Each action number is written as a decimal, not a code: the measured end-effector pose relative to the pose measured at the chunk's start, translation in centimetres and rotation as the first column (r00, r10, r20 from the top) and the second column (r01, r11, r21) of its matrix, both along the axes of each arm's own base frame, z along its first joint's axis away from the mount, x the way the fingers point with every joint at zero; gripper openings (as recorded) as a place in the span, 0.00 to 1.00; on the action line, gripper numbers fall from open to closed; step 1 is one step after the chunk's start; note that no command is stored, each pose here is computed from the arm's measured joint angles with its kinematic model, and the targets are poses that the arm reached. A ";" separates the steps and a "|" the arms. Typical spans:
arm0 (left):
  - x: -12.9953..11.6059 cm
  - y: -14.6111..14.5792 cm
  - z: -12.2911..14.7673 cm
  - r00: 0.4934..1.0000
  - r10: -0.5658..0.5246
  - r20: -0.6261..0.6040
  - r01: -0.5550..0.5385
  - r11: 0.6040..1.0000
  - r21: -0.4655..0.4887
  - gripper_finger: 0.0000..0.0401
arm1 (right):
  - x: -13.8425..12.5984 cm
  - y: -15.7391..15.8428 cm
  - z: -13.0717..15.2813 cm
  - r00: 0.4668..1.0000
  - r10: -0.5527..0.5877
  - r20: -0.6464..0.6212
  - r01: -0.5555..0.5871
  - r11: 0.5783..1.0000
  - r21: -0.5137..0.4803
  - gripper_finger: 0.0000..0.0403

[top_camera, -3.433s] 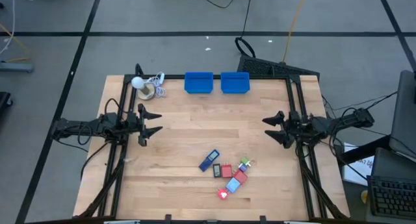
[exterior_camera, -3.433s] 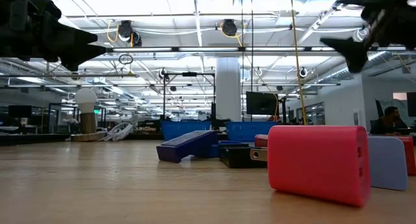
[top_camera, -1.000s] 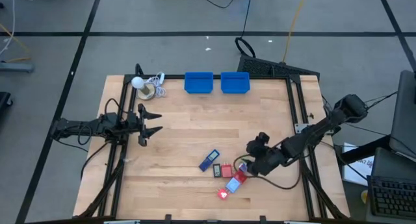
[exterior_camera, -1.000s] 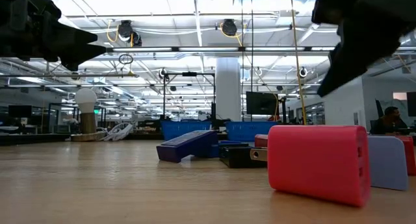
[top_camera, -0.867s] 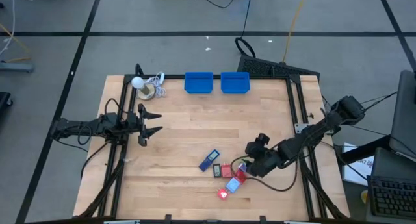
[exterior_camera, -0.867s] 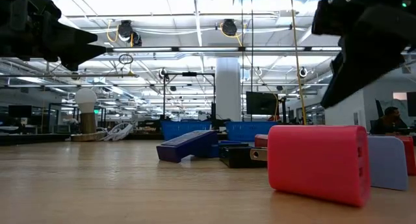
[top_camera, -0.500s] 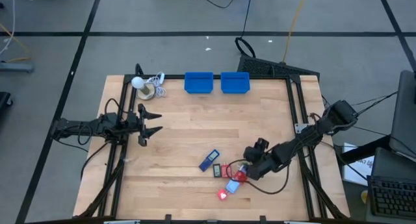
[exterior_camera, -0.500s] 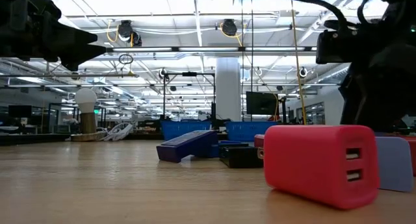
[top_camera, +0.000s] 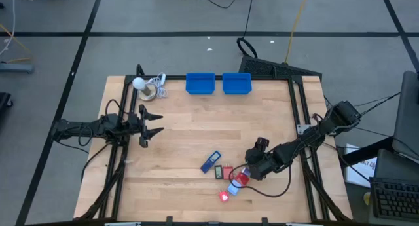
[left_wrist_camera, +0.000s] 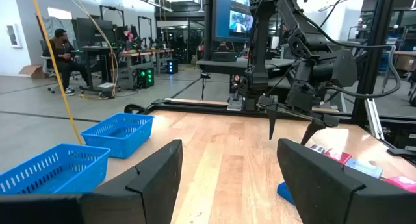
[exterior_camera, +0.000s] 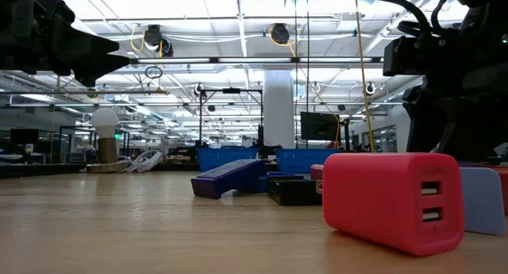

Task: Pick & Place Office items
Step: Put the green charger adapter into the right blue bin

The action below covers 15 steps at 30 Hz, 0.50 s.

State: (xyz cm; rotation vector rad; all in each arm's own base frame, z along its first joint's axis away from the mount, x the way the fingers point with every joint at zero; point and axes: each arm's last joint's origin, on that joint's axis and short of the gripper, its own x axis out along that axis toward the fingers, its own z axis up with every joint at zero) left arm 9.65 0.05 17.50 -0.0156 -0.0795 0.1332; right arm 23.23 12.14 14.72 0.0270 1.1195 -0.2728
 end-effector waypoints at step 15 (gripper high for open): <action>0.0 0.0 0.0 1.000 0.000 0.000 0.000 1.000 0.000 0.64 | 0.2 0.4 -0.5 0.991 0.136 0.013 -0.136 0.988 0.076 0.82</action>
